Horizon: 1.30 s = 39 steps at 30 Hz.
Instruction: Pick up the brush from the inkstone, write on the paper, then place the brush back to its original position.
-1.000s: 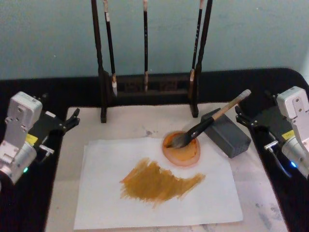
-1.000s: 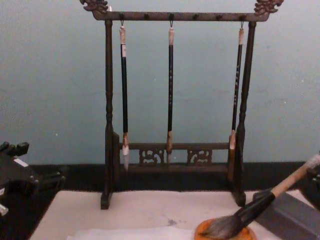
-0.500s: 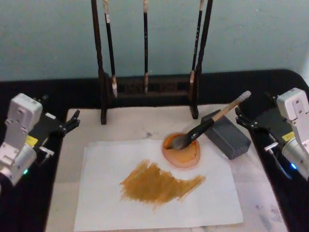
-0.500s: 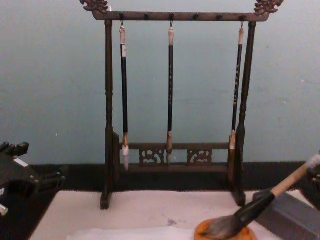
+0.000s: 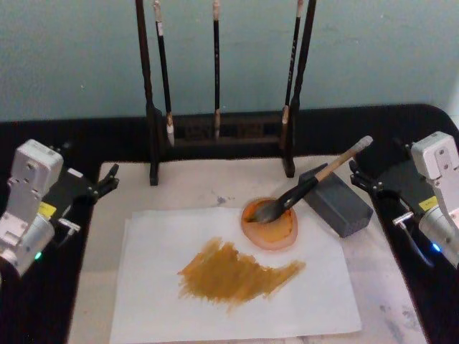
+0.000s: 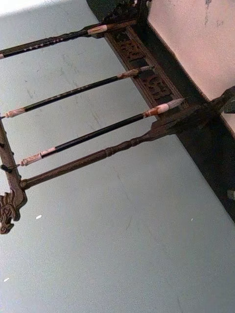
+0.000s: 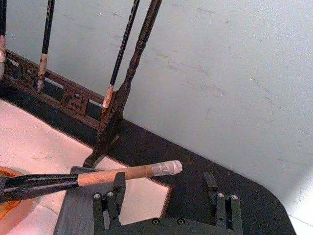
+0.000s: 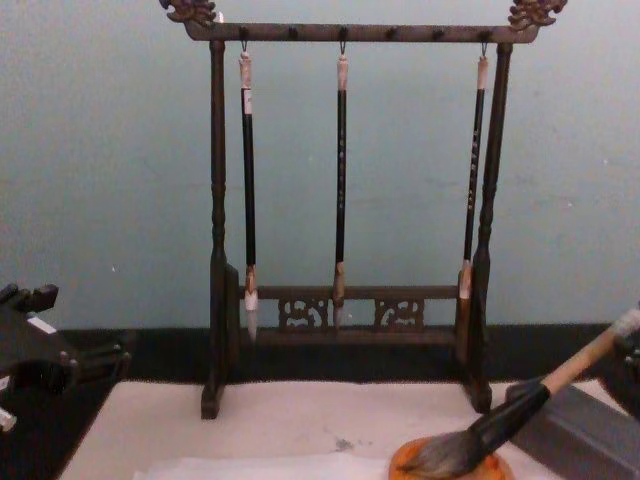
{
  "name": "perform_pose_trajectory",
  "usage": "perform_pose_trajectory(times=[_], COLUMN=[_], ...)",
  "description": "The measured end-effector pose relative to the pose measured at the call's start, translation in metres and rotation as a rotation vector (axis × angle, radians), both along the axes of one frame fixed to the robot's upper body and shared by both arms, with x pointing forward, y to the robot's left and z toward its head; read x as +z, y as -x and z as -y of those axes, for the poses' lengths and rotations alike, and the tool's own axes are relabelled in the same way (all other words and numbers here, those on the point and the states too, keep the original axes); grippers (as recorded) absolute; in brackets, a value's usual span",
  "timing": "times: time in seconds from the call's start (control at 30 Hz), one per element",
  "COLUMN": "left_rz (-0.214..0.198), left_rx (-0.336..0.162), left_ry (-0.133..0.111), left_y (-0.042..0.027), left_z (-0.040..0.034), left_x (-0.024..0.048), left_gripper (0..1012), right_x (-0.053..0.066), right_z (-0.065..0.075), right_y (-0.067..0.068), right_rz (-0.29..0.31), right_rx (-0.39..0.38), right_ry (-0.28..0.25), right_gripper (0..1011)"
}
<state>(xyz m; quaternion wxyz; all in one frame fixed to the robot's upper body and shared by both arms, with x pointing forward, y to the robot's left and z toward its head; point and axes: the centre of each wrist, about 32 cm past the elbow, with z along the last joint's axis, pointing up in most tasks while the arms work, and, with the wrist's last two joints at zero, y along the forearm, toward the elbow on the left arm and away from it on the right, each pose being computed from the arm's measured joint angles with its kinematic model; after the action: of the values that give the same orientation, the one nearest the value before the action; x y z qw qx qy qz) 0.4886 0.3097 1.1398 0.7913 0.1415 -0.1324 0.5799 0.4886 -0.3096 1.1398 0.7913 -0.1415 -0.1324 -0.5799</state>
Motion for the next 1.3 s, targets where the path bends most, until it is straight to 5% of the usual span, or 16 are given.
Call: perform_pose_trajectory(times=[1.3], left_rz=[0.000], left_rx=[0.000], left_ry=[0.000], left_y=[0.0000], left_z=[0.0000], left_x=[0.0000], left_gripper=[1009], right_x=[0.0000], right_z=[0.0000], right_y=[0.0000], right_rz=[0.000], right_rx=[0.000], right_ry=[0.000], right_gripper=[1000])
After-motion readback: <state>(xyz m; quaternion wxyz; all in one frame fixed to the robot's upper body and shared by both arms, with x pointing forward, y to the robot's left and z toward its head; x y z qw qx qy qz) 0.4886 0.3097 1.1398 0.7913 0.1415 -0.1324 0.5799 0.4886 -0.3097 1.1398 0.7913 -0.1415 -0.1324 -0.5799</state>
